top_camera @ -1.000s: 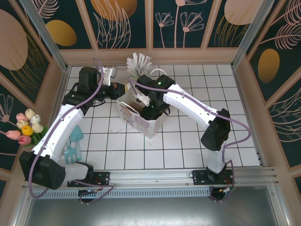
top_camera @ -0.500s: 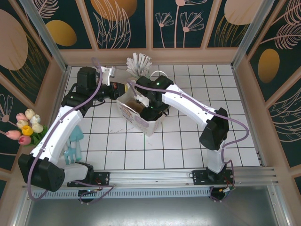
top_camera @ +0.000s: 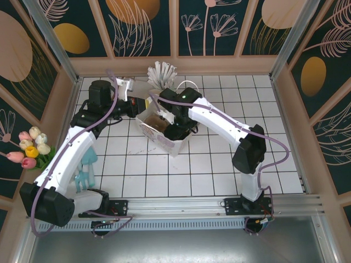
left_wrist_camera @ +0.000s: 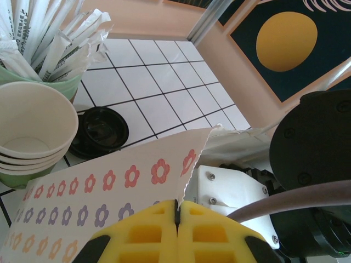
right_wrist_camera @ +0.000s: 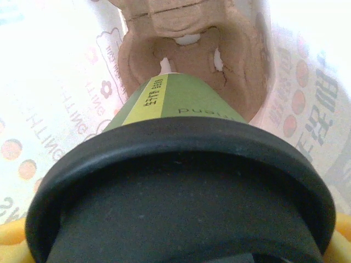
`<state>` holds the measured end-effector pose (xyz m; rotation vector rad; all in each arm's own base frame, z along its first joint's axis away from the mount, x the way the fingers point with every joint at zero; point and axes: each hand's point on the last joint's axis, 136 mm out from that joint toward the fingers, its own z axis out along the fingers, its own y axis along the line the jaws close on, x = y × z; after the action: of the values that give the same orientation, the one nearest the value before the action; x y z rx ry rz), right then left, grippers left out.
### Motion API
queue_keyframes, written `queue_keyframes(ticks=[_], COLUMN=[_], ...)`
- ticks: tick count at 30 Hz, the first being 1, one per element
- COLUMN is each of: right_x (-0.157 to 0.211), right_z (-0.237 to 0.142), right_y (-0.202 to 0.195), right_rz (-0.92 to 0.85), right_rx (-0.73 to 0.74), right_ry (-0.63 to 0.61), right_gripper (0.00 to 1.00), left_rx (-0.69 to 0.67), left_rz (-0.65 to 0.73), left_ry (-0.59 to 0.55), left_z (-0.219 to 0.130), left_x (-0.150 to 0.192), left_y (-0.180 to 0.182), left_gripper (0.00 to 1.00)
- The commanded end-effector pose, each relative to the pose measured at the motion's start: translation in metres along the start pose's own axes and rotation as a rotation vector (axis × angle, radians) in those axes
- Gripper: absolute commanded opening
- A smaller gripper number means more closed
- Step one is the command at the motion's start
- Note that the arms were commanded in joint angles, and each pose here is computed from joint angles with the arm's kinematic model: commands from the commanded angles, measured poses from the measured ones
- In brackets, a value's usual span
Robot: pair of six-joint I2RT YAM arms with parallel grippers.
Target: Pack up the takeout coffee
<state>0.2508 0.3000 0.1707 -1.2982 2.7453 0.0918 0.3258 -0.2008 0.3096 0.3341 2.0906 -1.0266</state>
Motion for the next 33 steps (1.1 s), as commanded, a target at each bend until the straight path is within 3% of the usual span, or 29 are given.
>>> queue_keyframes(ticks=[1, 33], right_x=[0.009, 0.016], right_z=[0.012, 0.015], right_y=[-0.004, 0.040], right_rz=[-0.020, -0.116], right_rx=[0.000, -0.086], right_ry=[0.065, 0.082], right_gripper=[0.38, 0.37], left_rx=[0.029, -0.005], left_rz=[0.034, -0.111], left_ry=[-0.050, -0.033], left_z=[-0.005, -0.038], left_x=[-0.012, 0.033], left_y=[-0.011, -0.015], left_gripper=[0.00, 0.00])
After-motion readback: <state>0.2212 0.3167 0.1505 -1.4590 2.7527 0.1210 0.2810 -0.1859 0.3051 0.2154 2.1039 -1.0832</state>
